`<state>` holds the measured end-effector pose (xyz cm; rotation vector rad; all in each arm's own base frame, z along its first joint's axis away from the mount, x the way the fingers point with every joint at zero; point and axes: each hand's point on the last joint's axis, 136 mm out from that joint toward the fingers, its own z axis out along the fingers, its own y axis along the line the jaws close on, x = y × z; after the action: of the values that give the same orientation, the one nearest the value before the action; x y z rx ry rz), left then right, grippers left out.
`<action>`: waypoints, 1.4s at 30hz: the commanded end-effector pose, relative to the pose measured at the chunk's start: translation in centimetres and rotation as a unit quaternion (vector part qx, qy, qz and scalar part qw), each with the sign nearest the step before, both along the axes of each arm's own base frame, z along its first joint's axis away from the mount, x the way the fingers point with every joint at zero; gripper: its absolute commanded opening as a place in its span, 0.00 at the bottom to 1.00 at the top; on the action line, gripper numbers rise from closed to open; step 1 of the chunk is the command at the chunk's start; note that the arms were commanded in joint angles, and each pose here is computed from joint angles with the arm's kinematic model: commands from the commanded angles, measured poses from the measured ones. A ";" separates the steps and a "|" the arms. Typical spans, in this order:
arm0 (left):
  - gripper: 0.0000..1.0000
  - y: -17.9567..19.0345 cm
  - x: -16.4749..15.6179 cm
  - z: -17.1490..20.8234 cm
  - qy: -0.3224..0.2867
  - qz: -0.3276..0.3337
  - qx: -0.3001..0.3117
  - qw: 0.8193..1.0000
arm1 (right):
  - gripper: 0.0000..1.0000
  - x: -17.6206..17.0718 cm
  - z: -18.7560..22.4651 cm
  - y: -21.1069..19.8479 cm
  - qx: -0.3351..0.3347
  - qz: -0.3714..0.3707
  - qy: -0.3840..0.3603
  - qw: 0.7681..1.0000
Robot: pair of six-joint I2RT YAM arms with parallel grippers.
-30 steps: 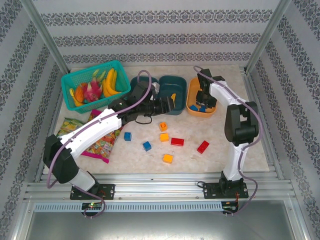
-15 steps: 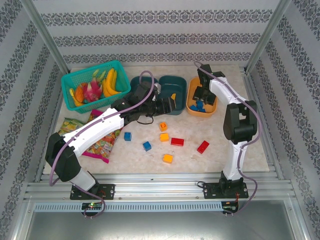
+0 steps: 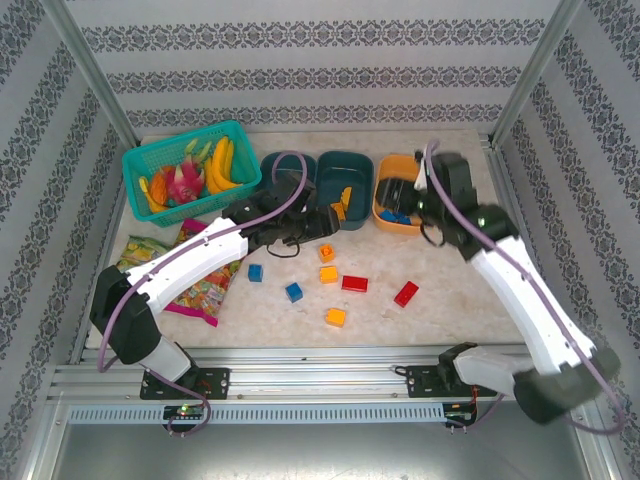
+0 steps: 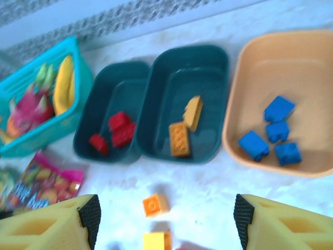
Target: Sort the legos into containers by color
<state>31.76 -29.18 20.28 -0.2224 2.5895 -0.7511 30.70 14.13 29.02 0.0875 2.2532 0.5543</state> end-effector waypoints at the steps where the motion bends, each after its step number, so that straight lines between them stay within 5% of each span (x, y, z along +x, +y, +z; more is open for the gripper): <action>1: 0.71 0.9 -1.3 -4.3 0.081 0.029 0.054 0.995 | 0.71 -3.9 -5.4 2.4 0.021 0.070 0.048 0.996; 9: 0.75 -1.1 0.7 -9.7 0.140 0.046 0.095 0.985 | 0.84 -11.1 -12.8 2.7 0.088 0.109 0.102 0.985; 22: 0.59 -2.4 2.9 -15.0 0.184 0.051 0.155 0.969 | 0.85 -11.6 -14.0 1.6 0.077 0.086 0.113 0.987; 35: 0.34 -1.9 3.1 -14.8 0.174 0.038 0.182 0.967 | 0.85 -10.5 -13.8 1.8 0.073 0.079 0.122 0.987; 42: 0.30 -2.1 5.0 -9.1 0.108 0.029 0.176 0.978 | 0.84 -9.2 -11.0 2.0 0.080 0.074 0.093 0.990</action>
<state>36.24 -31.18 6.86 -0.3648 2.9243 -0.2472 20.21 16.07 15.33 0.0543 2.4855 0.8296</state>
